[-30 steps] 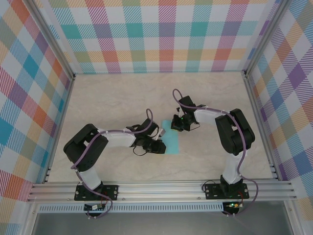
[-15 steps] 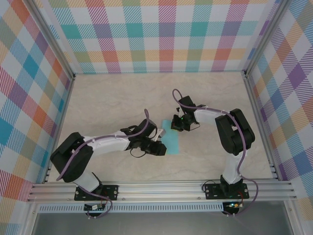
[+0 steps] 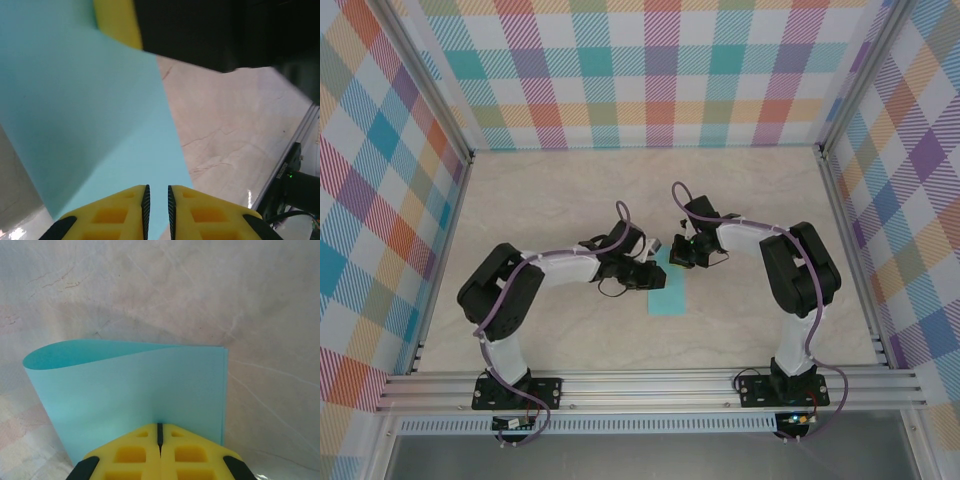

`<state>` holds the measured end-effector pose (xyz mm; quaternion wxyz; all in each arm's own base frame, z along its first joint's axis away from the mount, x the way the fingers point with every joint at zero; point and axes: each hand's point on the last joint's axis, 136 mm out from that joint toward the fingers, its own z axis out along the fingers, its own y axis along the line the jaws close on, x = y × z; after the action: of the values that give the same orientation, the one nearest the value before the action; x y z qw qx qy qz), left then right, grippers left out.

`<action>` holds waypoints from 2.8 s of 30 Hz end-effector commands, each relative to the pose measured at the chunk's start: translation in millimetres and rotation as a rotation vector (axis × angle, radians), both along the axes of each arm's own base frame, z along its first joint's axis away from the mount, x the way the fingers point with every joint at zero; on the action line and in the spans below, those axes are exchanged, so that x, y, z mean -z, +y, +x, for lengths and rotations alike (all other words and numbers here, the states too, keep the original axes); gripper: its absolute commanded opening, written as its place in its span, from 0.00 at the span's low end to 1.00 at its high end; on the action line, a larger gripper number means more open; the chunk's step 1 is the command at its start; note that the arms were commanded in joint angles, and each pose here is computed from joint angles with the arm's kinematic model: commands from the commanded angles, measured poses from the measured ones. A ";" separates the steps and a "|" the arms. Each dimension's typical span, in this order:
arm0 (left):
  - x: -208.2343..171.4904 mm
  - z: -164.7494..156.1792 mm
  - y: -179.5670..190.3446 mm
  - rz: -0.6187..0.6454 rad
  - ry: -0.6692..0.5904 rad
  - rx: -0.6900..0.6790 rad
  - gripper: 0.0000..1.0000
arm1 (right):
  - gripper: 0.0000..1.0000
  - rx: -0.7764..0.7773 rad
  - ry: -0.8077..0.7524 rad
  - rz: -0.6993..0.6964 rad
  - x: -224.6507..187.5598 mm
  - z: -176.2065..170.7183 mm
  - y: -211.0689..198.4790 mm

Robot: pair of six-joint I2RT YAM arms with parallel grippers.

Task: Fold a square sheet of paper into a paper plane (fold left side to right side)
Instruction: Hold the square sheet of paper at the center of the table, then first fold the square sheet of paper in half at the center of the table.

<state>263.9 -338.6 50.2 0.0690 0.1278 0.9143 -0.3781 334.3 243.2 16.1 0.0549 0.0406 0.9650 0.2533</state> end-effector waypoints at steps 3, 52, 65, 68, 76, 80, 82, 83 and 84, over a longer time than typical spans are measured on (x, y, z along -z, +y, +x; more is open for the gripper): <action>6.6 10.1 -3.2 0.013 0.004 -0.027 0.19 | 0.03 -0.016 0.055 -0.084 16.3 -14.7 -11.1; 30.2 0.3 3.5 0.135 0.065 -0.063 0.17 | 0.07 -0.069 0.157 -0.012 11.8 -118.7 -19.9; 13.9 18.4 -7.1 0.111 0.040 -0.067 0.21 | 0.07 -0.069 0.233 -0.215 40.1 -134.1 -54.5; 22.5 18.3 -5.4 0.126 0.052 -0.069 0.20 | 0.07 -0.072 0.233 -0.221 40.5 -133.3 -54.9; 33.4 27.2 4.9 0.139 0.062 -0.111 0.19 | 0.07 -0.085 0.241 -0.291 43.7 -135.8 -66.7; 34.0 35.3 10.9 0.139 0.059 -0.136 0.19 | 0.07 -0.091 0.245 -0.305 45.1 -137.3 -69.4; 34.1 40.5 14.7 0.139 0.058 -0.151 0.19 | 0.07 -0.092 0.247 -0.310 45.6 -137.9 -70.4; 33.6 43.2 16.4 0.136 0.057 -0.158 0.19 | 0.07 -0.092 0.249 -0.314 46.5 -138.6 -71.5; 33.6 46.6 18.6 0.136 0.057 -0.168 0.19 | 0.07 -0.091 0.249 -0.316 46.8 -138.7 -71.8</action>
<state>298.1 -333.3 23.6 0.0600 0.0646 0.9424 -0.3227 227.9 223.2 10.2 -0.0186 0.0069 0.9744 0.2238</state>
